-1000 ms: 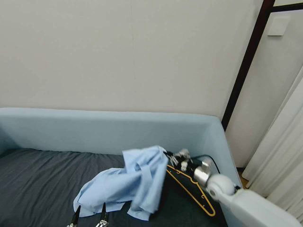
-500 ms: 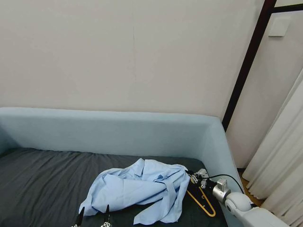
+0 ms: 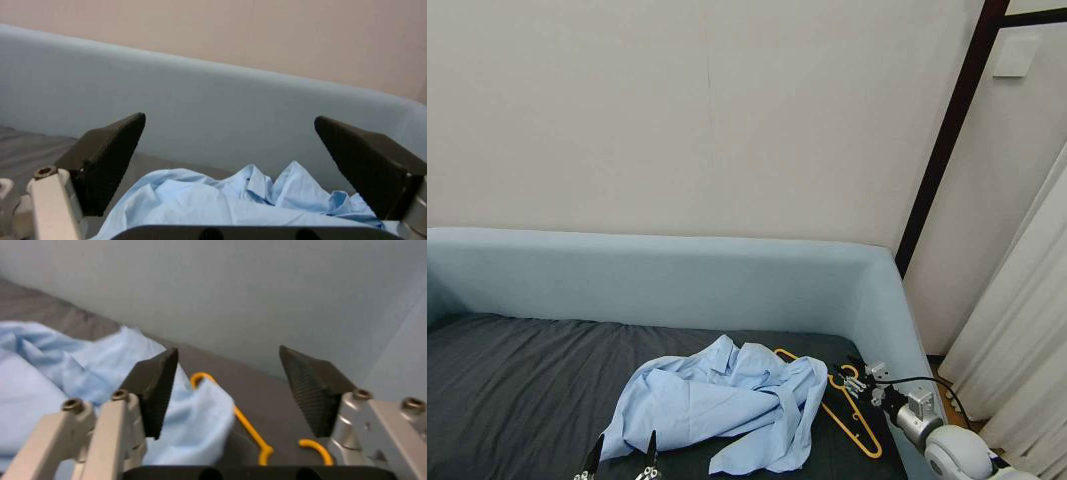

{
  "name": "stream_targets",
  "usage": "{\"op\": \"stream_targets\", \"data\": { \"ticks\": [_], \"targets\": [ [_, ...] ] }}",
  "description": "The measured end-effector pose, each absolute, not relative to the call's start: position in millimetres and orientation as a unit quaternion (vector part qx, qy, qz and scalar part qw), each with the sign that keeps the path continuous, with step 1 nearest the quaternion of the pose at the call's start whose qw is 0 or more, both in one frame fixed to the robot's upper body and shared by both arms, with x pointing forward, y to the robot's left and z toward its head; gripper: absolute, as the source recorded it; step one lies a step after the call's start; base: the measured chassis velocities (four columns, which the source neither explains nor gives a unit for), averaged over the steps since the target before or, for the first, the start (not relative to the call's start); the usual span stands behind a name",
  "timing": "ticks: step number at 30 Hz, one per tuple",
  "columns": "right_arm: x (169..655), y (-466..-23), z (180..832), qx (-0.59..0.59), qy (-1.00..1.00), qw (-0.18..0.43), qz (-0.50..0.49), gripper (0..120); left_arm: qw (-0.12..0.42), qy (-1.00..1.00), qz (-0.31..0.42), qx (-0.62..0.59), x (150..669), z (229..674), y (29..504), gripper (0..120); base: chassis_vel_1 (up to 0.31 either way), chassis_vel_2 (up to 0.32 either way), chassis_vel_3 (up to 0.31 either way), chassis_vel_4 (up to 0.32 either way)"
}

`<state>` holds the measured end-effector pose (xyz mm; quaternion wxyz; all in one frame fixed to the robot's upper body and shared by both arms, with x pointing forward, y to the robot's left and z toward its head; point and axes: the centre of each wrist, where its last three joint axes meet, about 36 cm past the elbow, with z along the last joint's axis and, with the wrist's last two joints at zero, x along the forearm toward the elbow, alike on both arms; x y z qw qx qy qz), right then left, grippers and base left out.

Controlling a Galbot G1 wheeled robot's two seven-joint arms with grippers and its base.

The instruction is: Pick up the clothes from the sofa and hang them on the clothes hanger.

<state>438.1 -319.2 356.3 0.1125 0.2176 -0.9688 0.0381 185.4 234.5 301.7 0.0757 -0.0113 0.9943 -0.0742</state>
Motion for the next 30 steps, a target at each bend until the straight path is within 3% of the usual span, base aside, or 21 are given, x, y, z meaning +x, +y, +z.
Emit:
{"op": "stream_targets", "data": {
  "ticks": [4,10,15,24,30],
  "targets": [
    [438,-284,369,0.235,-0.964,0.126,0.016,81,0.073,0.995,-0.073,-0.014,184,301,234,100,0.0,0.0,0.0,0.0],
    [478,-241,370,0.258,-0.954,0.149,0.019,98,0.07,0.995,-0.066,-0.006,175,304,241,100,0.0,0.0,0.0,0.0],
    [506,-207,356,0.273,-0.947,0.166,0.009,100,0.074,0.996,-0.057,0.003,172,305,250,100,0.0,0.0,0.0,0.0],
    [553,-106,345,0.305,-0.928,0.209,0.041,100,0.066,0.996,-0.06,-0.001,168,300,245,100,0.0,0.0,0.0,0.0],
    [570,-58,336,0.268,-0.934,0.231,0.045,100,0.065,0.996,-0.059,-0.009,165,299,247,100,0.0,0.0,0.0,0.0]
  ]
}}
